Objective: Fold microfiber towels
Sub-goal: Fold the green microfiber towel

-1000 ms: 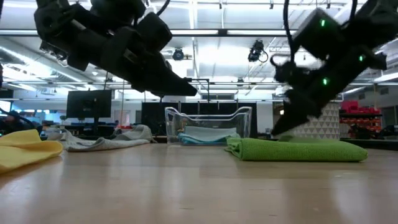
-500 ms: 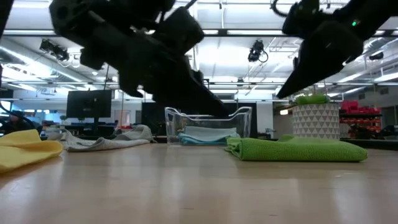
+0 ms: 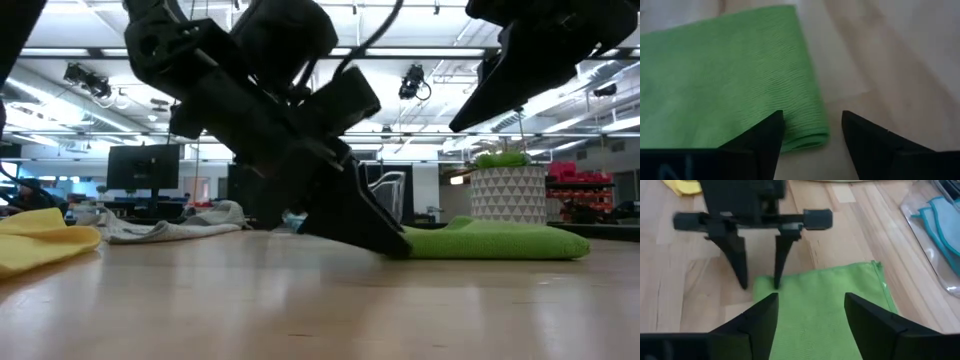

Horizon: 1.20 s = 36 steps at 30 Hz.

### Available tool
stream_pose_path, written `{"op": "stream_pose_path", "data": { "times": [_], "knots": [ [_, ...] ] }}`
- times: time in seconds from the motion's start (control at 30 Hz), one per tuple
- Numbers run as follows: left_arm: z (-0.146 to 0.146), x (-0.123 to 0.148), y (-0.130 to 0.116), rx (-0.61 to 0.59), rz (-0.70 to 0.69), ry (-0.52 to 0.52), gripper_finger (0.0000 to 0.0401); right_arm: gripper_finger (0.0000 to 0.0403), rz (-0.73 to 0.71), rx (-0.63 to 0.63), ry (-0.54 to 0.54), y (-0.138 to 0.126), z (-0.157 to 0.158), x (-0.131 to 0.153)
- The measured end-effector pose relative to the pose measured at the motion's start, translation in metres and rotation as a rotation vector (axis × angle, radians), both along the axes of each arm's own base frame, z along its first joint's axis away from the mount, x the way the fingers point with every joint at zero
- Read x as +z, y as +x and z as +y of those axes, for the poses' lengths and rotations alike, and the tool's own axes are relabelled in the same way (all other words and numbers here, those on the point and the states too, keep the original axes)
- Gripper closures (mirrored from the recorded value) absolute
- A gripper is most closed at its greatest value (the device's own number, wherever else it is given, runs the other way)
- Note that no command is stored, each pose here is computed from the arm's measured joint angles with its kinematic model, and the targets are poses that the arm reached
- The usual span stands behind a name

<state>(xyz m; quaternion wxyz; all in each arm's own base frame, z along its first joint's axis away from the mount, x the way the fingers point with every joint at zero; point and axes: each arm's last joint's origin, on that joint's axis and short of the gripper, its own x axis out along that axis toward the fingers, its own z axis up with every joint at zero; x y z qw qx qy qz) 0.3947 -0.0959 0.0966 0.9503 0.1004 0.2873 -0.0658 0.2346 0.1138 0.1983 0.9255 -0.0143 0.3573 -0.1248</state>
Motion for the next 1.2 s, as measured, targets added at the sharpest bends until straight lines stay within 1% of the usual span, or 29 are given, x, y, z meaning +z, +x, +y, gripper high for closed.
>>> {"op": "stream_pose_path", "data": {
  "times": [0.07,0.13,0.2,0.27,0.33,0.37,0.5,0.57,0.67,0.73,0.87,0.97,1.07,1.2],
  "knots": [
    [0.003,-0.002,0.0,0.007,0.018,0.004,0.0213,0.0163,0.003,0.003,-0.004,0.0,0.0,0.0],
    [0.004,-0.002,0.0,0.01,0.024,0.006,0.0242,0.0162,0.0,0.007,0.0,-0.001,0.001,0.0],
    [0.004,-0.002,0.0,0.004,0.024,0.016,0.0279,0.0161,0.004,0.003,0.024,-0.001,0.002,-0.001],
    [0.004,-0.002,0.0,-0.004,0.021,0.034,0.0326,0.0157,0.026,0.01,0.071,0.0,0.004,-0.004],
    [0.005,-0.001,0.0,0.0,0.017,0.03,0.0374,0.015,0.056,0.024,0.111,0.001,0.006,-0.009],
    [0.005,0.0,0.0,0.004,0.014,0.024,0.0383,0.0144,0.073,0.033,0.119,0.001,0.009,-0.012],
    [0.006,0.004,0.003,0.04,-0.034,-0.04,0.038,0.0127,0.143,0.066,0.113,0.002,0.021,-0.028],
    [0.008,0.006,0.005,0.069,-0.049,-0.081,0.0386,0.0123,0.166,0.075,0.103,0.005,0.027,-0.035],
    [0.012,0.006,0.006,0.108,-0.053,-0.136,0.0389,0.0126,0.203,0.086,0.076,0.012,0.038,-0.043],
    [0.014,0.006,0.006,0.123,-0.054,-0.16,0.0387,0.0132,0.239,0.084,0.029,0.015,0.044,-0.048],
    [0.013,0.008,0.007,0.109,-0.066,-0.184,0.0389,0.0155,0.298,0.041,-0.08,0.024,0.05,-0.056],
    [0.01,0.01,0.007,0.099,-0.076,-0.191,0.0389,0.0176,0.32,0.005,-0.134,0.031,0.052,-0.061],
    [0.01,0.013,0.007,0.096,-0.087,-0.2,0.0388,0.0198,0.336,-0.011,-0.164,0.035,0.055,-0.065],
    [0.008,0.018,0.006,0.093,-0.093,-0.202,0.0386,0.0236,0.355,-0.047,-0.17,0.035,0.053,-0.068]
  ]
}}
